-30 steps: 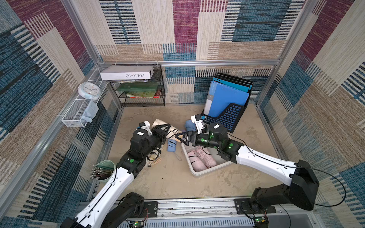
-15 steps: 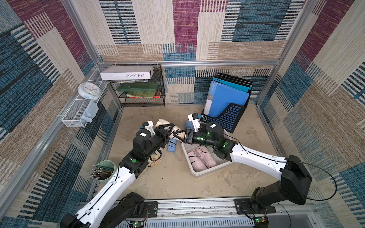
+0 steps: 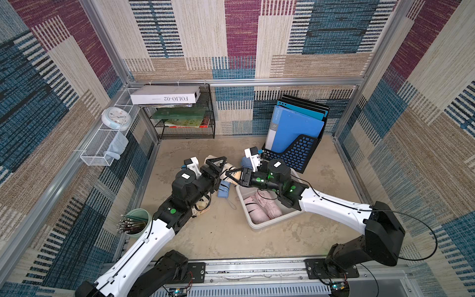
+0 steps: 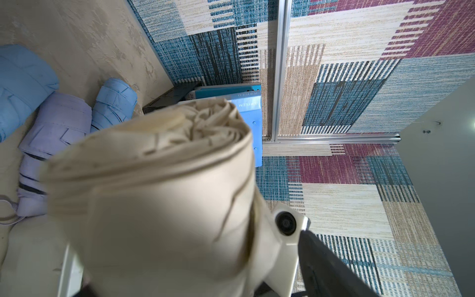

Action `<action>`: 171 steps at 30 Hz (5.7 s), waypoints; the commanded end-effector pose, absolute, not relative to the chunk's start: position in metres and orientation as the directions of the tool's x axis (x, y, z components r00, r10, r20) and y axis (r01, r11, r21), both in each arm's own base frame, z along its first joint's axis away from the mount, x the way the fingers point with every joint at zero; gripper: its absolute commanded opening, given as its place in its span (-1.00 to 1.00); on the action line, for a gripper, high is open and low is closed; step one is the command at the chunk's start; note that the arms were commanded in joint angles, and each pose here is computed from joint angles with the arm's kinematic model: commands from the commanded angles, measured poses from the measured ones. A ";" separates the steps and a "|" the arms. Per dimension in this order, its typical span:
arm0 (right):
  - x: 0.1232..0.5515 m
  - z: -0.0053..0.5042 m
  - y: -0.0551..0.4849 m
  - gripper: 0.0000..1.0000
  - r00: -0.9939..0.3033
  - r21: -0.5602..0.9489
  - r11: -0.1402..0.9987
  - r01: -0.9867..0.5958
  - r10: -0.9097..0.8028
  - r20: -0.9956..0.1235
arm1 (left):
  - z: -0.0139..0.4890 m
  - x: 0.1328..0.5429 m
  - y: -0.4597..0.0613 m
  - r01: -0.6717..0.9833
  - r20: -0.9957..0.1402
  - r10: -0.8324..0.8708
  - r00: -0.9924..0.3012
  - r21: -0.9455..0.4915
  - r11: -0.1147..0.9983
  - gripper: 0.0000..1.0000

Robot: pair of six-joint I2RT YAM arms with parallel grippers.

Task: Put the umbrella into the storage box
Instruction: Pick up the umbrella from the center of the board, then place the umbrella in the storage box.

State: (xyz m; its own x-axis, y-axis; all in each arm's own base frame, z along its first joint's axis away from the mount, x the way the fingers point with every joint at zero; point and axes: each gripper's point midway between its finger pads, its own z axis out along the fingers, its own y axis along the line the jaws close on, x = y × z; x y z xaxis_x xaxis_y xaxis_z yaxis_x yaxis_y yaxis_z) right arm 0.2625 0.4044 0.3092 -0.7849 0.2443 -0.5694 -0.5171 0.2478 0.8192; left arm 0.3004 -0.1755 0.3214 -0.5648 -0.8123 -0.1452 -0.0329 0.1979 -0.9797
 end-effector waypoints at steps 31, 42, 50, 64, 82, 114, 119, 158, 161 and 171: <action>0.173 0.324 0.294 -0.67 -0.165 0.070 0.186 -0.980 -0.571 -0.804 | 0.340 0.181 -0.256 0.950 -0.847 0.450 0.283 0.312 -0.011 0.98; 0.168 0.332 0.298 -0.68 -0.100 0.044 0.109 -0.993 -0.584 -0.806 | 0.298 0.195 -0.263 0.963 -0.810 0.526 0.259 0.260 -0.073 0.91; 0.168 0.337 0.301 -0.70 -0.068 0.025 0.081 -0.996 -0.582 -0.810 | 0.286 0.200 -0.266 0.966 -0.802 0.542 0.251 0.241 -0.090 0.36; 0.178 0.370 0.300 0.36 -0.051 -0.037 0.159 -0.987 -0.513 -0.857 | 0.294 0.190 -0.270 0.978 -0.852 0.482 0.206 0.188 -0.087 -0.72; 0.176 0.404 0.233 0.72 -0.268 0.308 0.504 -0.807 0.152 -0.951 | 0.375 0.229 -0.316 0.925 -0.946 -0.216 -0.243 -0.293 0.243 -0.66; 0.187 0.447 0.280 -0.39 -0.344 0.441 0.255 -0.861 0.348 -0.872 | 0.411 0.170 -0.351 0.945 -0.880 -0.399 -0.256 -0.315 0.088 -0.40; 0.193 0.440 0.280 -0.58 -0.359 0.463 0.276 -0.842 0.354 -0.864 | 0.405 0.172 -0.351 0.940 -0.891 -0.374 -0.257 -0.321 0.118 0.21; 0.235 0.284 0.193 -1.00 -0.618 0.157 0.890 -0.428 -0.161 -0.769 | 0.272 0.227 -0.238 0.330 -0.740 -0.369 -0.562 -0.610 0.721 0.95; 0.244 0.260 0.195 -1.00 -0.641 0.078 0.897 -0.435 -0.247 -0.726 | 0.242 0.231 -0.219 0.162 -0.665 -0.439 -0.604 -0.642 0.750 0.93; 0.272 0.191 0.199 -1.00 -0.667 -0.055 0.870 -0.490 -0.415 -0.618 | 0.194 0.247 -0.203 -0.050 -0.554 -0.522 -0.649 -0.654 0.755 0.90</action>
State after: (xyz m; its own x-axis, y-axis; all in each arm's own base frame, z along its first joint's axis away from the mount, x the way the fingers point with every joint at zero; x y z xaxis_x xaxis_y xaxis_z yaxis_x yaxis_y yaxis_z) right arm 0.2599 0.1929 0.1894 -0.7124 -0.3877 -0.5849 -0.4579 0.8884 -0.0311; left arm 0.2439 -0.2103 0.2061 -0.6443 -0.4823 -0.5935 0.0281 0.7606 -0.6486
